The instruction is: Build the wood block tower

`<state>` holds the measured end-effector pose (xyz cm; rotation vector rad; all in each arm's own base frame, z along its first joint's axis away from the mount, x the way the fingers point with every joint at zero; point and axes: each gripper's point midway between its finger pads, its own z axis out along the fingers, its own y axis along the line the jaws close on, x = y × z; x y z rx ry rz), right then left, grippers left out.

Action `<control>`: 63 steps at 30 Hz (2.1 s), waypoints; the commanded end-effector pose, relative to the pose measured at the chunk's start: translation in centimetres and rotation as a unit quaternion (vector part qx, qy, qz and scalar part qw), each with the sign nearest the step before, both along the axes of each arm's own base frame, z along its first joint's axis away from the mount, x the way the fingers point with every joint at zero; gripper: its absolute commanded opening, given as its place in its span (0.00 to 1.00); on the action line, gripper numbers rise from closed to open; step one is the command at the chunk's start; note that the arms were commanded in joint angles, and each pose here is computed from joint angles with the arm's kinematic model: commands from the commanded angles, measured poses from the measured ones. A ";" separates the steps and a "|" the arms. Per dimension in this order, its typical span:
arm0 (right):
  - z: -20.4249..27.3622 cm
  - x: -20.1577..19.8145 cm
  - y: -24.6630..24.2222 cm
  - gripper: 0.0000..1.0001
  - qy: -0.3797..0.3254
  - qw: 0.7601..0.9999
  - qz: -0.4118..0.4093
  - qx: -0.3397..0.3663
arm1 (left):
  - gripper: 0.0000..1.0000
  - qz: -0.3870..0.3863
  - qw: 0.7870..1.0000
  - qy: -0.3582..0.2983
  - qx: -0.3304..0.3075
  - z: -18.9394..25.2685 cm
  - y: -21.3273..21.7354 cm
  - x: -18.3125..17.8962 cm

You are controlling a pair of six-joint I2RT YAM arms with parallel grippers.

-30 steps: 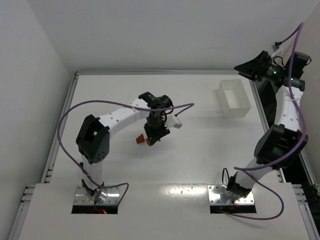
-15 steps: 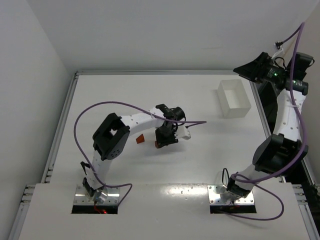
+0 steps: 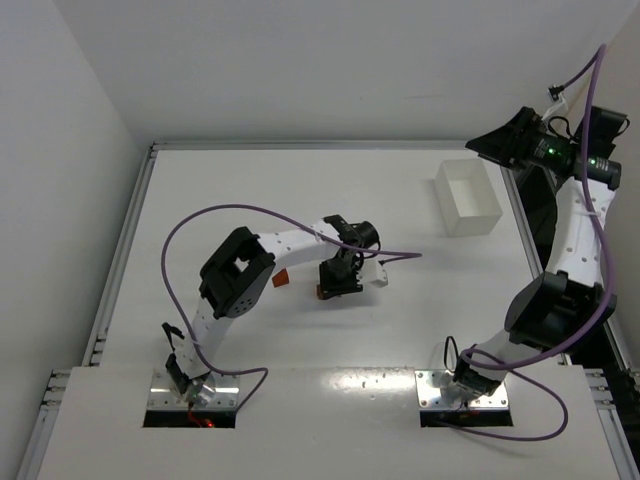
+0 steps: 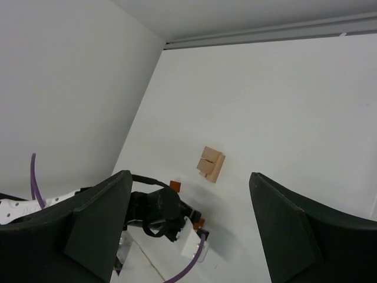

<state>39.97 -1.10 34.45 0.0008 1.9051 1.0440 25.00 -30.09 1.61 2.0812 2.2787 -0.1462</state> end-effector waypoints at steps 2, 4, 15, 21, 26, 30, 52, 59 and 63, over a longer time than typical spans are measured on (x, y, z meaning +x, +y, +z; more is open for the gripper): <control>2.5 -0.9 0.1 0.78 -0.042 0.999 0.007 -0.033 | 0.27 -0.021 0.999 0.010 -0.028 -0.6 -1.9 -0.1; 2.3 -0.8 0.1 0.78 -0.039 0.999 0.008 -0.034 | 0.40 -0.021 0.999 0.008 -0.040 -0.4 -2.4 0.1; 2.0 0.2 -0.2 0.78 -0.041 0.997 0.002 -0.061 | 0.62 0.053 0.980 -0.044 -0.187 7.4 -4.9 2.5; -0.1 1.4 0.2 0.78 -0.026 0.991 0.010 -0.128 | 0.86 0.146 0.943 -0.131 -0.270 16.6 -3.6 4.6; -2.5 1.9 3.3 0.77 -0.052 0.961 0.087 -0.259 | 1.00 0.238 0.892 -0.188 -0.334 23.5 -1.0 5.4; -5.7 1.1 7.2 0.72 -0.064 0.921 0.179 -0.340 | 1.00 0.384 0.812 -0.217 -0.382 28.3 4.9 8.4; -20.7 -13.3 24.3 0.52 -0.252 0.579 0.634 -0.446 | 1.00 0.743 0.563 -0.276 -0.232 22.0 35.8 11.4; -24.0 -12.3 27.5 0.52 -0.215 0.585 0.651 -0.433 | 1.00 0.753 0.570 -0.249 -0.216 19.1 35.9 11.5; -25.6 -12.2 29.2 0.49 -0.183 0.596 0.659 -0.421 | 1.00 0.742 0.593 -0.215 -0.226 17.6 34.4 12.3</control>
